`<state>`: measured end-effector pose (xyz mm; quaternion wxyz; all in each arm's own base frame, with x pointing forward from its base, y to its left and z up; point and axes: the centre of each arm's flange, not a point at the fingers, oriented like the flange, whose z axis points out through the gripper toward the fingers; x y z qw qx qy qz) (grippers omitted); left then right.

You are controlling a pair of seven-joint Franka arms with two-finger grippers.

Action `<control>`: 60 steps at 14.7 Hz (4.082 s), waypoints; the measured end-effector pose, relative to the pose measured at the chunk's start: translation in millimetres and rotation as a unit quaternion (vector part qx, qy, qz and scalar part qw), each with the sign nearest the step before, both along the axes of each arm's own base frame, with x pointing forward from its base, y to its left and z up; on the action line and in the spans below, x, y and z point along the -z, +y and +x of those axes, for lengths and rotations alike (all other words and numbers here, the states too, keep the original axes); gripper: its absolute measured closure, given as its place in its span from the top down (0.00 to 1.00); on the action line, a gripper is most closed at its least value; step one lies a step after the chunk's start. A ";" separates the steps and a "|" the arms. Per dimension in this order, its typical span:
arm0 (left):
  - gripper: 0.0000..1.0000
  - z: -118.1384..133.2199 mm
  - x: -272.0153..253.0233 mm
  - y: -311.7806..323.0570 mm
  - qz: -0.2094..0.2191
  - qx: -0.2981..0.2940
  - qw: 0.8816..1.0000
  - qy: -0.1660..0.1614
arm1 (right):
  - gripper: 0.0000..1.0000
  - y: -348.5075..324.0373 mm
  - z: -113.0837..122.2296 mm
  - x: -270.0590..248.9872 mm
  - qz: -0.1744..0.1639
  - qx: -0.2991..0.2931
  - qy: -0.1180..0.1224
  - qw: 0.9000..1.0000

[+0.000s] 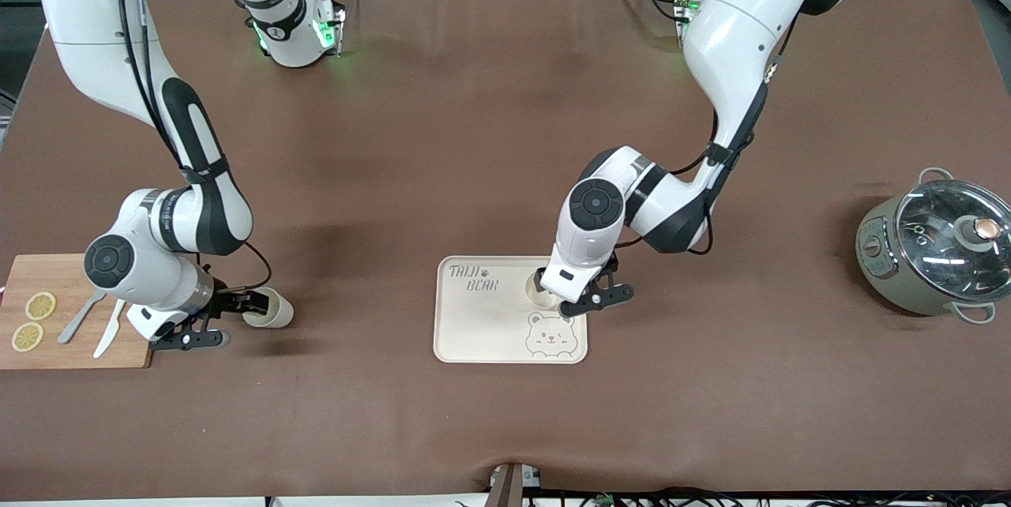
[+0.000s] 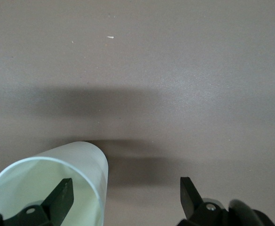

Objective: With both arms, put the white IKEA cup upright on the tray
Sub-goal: 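Open the left gripper on the tray while the right gripper grasps the cup, then withdraw the left gripper toward the pot while the right gripper lifts the cup, then carry the held white cup with the right gripper over the tray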

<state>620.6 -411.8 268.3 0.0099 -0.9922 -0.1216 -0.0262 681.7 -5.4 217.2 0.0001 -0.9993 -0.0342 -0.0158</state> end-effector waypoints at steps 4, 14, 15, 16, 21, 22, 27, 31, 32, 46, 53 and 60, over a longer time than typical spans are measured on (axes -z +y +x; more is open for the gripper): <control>1.00 9.2 -67.4 25.8 0.021 0.029 0.999 0.016 | 1.00 1.6 -0.3 2.8 0.000 -0.001 0.001 1.000; 1.00 37.2 -249.7 257.2 0.008 0.111 0.993 0.048 | 0.28 10.6 -0.2 2.8 0.001 -0.007 0.001 1.000; 1.00 36.2 -257.4 273.0 0.008 0.116 0.992 0.049 | 0.18 10.6 -0.2 2.7 0.001 -0.007 0.001 1.000; 1.00 34.2 -263.9 283.8 0.008 0.121 0.991 0.051 | 0.06 11.3 0.2 2.0 0.003 -0.006 0.000 1.000; 1.00 11.6 -302.2 302.6 0.008 0.123 0.991 0.047 | 0.04 13.1 1.2 -0.6 0.005 -0.006 -0.001 1.000; 1.00 6.1 -309.1 308.7 0.000 0.122 0.991 0.047 | 0.04 13.2 1.2 -0.7 0.005 -0.006 -0.001 1.000; 1.00 -25.4 -337.7 369.2 -0.034 0.123 0.991 0.039 | 0.04 36.8 2.4 -4.6 0.018 0.008 0.009 1.000; 1.00 -51.0 -338.5 367.8 -0.039 0.136 0.989 0.048 | 0.04 89.9 8.0 -33.5 0.041 0.060 0.044 0.996; 1.00 -56.6 -339.2 364.7 -0.040 0.139 0.988 0.049 | 0.04 105.0 9.2 -41.7 0.048 0.075 0.046 0.995; 1.00 -59.7 -353.3 361.6 -0.004 0.225 0.974 0.020 | 0.04 318.3 -32.1 -79.6 0.081 0.244 0.048 0.965; 1.00 -58.3 -342.8 360.2 -0.002 0.233 0.972 0.040 | 0.04 371.9 -33.3 -56.7 0.106 0.282 0.028 0.953; 1.00 -57.8 -344.5 366.1 -0.002 0.212 0.976 0.039 | 0.04 388.1 -30.0 -25.9 0.123 0.290 0.014 0.949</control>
